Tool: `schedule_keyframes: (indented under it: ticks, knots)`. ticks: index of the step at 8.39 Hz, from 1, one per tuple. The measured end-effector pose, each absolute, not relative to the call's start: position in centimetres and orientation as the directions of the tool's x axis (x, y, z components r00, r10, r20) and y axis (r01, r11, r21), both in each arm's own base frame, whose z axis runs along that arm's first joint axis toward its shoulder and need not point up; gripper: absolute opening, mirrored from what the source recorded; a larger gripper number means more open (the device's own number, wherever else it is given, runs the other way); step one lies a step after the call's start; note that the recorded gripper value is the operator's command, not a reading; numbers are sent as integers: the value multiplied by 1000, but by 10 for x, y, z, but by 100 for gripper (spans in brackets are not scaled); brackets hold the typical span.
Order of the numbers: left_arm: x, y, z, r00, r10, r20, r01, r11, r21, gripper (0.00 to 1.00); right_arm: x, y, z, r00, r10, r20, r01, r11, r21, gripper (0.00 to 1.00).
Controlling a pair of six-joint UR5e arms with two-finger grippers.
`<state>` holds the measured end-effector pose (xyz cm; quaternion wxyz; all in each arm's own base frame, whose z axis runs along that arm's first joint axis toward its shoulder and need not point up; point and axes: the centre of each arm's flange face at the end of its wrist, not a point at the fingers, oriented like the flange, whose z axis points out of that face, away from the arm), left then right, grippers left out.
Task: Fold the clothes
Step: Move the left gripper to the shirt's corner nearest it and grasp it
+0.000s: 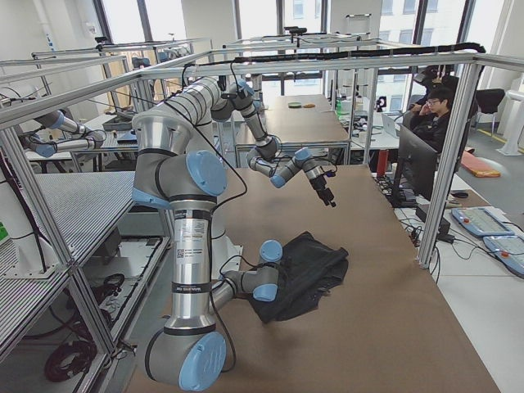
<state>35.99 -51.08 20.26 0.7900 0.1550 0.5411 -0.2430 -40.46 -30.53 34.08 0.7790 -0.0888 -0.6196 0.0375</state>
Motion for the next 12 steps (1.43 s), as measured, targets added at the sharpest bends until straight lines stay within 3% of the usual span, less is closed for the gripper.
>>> schedule_keyframes:
  ticks: [3,7,12]
  knots:
    - [379,-459,247,303,-206,-931,480,876,-37,100,-394,-331,347,230,159,960,-50,987,-152,94]
    - [415,-464,322,285,-178,-942,466,885,-26,100,-389,-342,348,230,161,960,-88,986,-144,94]
    - [450,-435,349,329,-178,-927,445,895,-14,100,-390,-344,353,237,166,957,-102,984,-145,94]
